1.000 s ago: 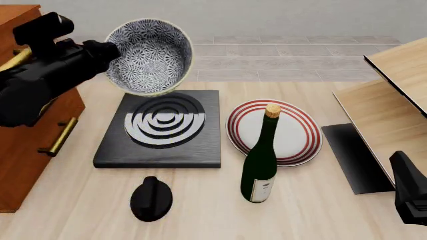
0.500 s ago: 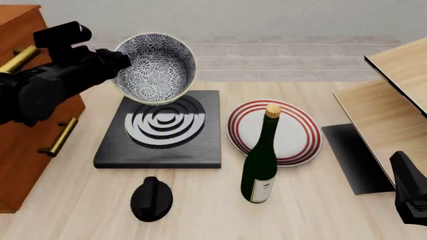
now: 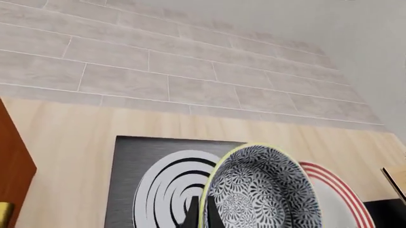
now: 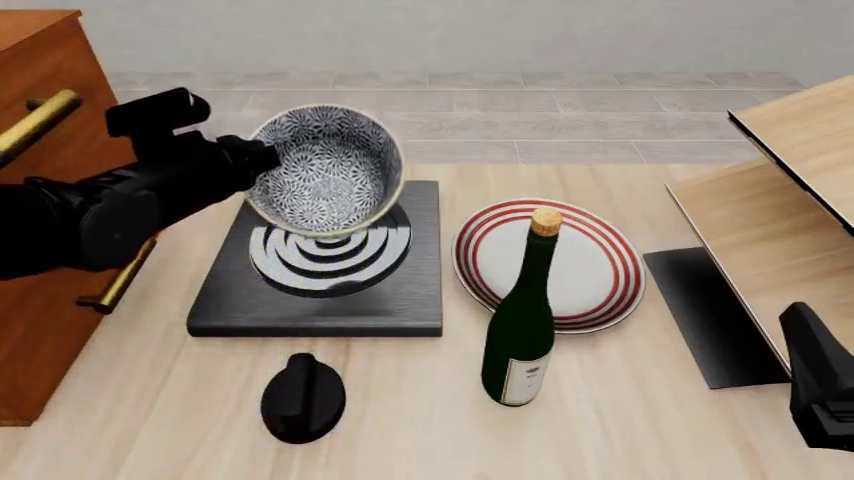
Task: Put the bowl on the stove.
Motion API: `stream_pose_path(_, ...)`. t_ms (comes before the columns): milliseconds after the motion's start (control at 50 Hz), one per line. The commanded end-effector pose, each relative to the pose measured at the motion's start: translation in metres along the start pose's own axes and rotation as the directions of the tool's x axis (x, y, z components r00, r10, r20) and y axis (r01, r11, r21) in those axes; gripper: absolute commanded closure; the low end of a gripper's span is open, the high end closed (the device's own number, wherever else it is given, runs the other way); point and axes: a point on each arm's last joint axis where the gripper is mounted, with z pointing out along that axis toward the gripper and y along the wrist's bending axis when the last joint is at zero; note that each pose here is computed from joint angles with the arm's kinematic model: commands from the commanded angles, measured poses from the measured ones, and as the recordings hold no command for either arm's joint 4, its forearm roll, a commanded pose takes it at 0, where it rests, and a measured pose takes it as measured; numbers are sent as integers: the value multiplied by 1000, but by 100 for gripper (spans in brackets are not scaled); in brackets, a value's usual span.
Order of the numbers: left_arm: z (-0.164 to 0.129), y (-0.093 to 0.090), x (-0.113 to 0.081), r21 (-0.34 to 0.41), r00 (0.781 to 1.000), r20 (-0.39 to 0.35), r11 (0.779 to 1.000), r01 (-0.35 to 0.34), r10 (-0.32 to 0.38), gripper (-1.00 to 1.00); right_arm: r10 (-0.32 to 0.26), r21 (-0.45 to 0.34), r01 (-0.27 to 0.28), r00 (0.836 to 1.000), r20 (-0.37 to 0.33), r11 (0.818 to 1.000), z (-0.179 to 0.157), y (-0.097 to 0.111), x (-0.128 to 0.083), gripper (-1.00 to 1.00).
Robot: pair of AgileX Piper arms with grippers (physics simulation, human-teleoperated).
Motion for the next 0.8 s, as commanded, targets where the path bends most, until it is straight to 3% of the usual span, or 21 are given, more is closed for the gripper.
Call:
stream_pose_path(20, -4, 5, 10, -8, 999, 3, 999, 48, -48, 100, 0, 0, 0, 1000, 0, 1000, 0, 0, 0, -100)
stream_pose_path(220, -9, 1, 14, 7, 999, -5, 999, 53, -53, 100, 0, 0, 0, 1000, 0, 1000, 0, 0, 0, -100)
stream_pose_path(620, 11, 19, 26, -30, 991, 13, 991, 133, -132, 100, 0, 0, 0, 1000, 0, 1000, 0, 0, 0, -100)
stream_pose_path(800, 20, 23, 33, -44, 994, -5, 993, 113, -113, 100, 0, 0, 0, 1000, 0, 1000, 0, 0, 0, -100)
